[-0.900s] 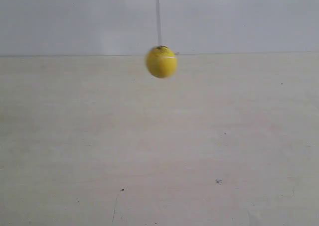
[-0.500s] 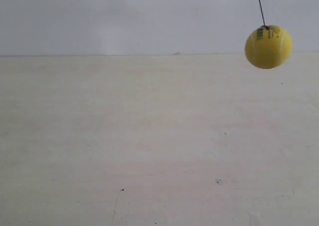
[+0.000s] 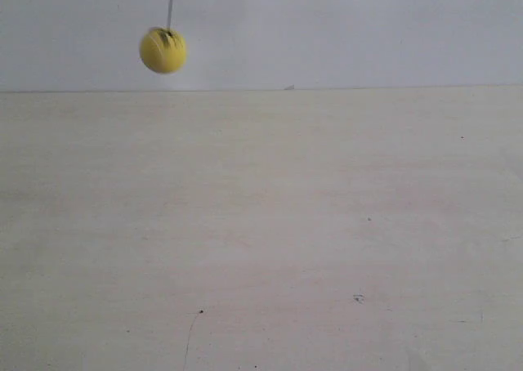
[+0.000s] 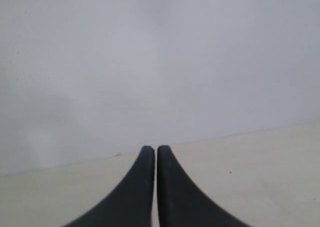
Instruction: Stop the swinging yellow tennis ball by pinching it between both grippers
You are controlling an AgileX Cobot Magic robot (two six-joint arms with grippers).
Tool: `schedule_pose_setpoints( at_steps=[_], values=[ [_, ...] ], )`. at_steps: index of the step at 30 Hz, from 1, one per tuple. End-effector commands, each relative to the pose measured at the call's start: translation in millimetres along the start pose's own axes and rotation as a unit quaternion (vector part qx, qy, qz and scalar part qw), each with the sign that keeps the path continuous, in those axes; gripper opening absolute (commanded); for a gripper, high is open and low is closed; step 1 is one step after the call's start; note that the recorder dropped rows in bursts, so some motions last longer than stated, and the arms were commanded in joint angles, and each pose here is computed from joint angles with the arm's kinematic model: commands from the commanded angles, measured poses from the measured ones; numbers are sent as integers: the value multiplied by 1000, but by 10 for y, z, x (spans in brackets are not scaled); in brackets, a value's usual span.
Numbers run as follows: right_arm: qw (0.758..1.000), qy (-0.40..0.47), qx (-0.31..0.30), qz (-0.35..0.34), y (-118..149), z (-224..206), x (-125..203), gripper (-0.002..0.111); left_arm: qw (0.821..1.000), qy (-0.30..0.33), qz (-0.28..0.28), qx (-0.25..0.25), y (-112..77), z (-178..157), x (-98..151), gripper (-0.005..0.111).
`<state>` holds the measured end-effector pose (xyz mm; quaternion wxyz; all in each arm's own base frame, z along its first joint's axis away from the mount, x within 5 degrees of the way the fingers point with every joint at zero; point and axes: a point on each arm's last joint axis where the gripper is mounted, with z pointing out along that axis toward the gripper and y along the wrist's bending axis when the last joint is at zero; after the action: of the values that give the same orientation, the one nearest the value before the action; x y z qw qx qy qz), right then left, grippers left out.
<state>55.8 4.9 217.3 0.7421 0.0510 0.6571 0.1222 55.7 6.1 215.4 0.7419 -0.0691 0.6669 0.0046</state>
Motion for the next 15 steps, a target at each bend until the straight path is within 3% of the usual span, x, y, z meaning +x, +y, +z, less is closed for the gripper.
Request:
schedule_pose_setpoints(
  at_steps=[1,8,12,15],
  values=[
    [999,-13,-3,44,6,-4,-24,0,998,-39,-41,9,-11,-4,-62,5],
    [997,-44,-17,65,26,-7,-81,0,983,-153,-92,35,-34,-46,-270,5],
    [994,-49,-21,99,29,-9,-92,0,973,-210,-86,48,-49,-85,-369,5],
    [988,-104,-47,109,64,-27,-195,0,967,-237,-65,64,-81,-111,-416,5]
  ],
)
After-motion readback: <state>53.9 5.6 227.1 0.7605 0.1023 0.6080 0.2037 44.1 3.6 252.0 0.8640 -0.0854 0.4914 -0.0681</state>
